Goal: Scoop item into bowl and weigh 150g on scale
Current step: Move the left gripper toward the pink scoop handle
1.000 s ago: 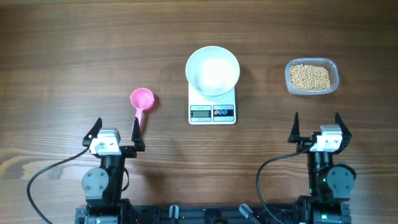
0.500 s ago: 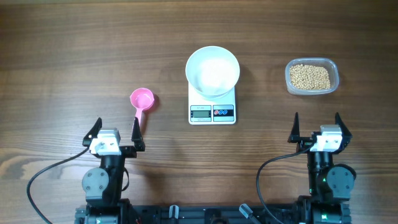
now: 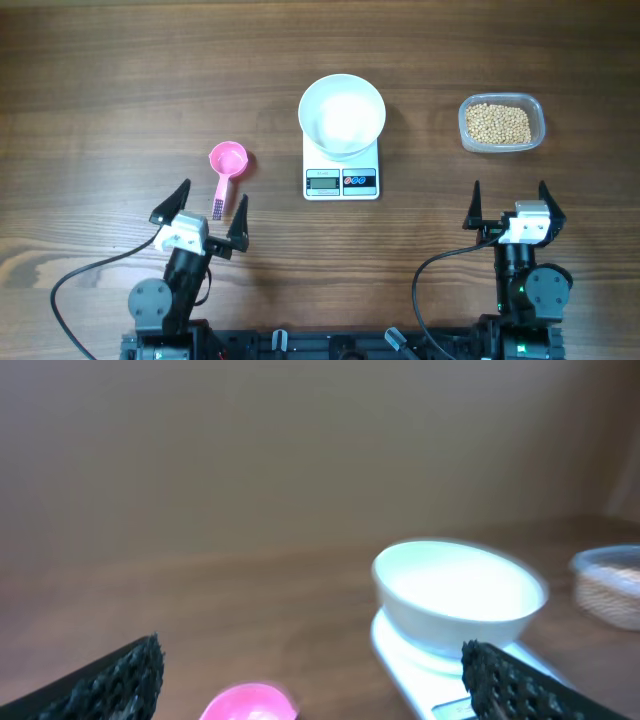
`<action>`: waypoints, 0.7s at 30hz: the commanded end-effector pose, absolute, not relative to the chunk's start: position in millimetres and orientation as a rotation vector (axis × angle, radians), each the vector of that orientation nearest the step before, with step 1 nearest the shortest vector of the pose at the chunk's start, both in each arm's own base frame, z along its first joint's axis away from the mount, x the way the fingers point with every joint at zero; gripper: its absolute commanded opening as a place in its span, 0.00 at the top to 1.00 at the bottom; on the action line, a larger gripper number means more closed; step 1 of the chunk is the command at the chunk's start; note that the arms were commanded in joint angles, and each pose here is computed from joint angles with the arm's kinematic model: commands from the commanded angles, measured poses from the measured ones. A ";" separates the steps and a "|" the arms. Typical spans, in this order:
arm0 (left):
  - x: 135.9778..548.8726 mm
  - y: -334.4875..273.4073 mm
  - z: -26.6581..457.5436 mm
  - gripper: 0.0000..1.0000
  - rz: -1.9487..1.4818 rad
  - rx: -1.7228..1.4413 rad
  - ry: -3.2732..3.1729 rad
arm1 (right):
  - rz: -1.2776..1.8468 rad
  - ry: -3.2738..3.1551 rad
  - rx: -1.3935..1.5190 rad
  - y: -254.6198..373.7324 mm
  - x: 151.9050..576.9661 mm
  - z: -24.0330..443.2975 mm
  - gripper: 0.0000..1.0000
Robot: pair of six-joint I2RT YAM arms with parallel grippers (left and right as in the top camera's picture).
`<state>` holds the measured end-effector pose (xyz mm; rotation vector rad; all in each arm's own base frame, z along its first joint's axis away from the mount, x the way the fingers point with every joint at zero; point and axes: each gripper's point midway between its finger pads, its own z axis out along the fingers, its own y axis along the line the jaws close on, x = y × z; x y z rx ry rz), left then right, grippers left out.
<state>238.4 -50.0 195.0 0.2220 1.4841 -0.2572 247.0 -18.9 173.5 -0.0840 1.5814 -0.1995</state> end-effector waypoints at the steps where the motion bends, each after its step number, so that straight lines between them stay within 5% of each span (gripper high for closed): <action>1: 229.1 -64.8 222.6 0.00 -0.381 0.245 1.372 | -0.209 1.584 -0.080 -20.1 247.1 172.5 0.00; 21: 168.5 7.3 415.3 0.00 -0.251 -0.189 1.017 | -0.208 1.584 -0.079 -20.1 247.1 172.5 0.00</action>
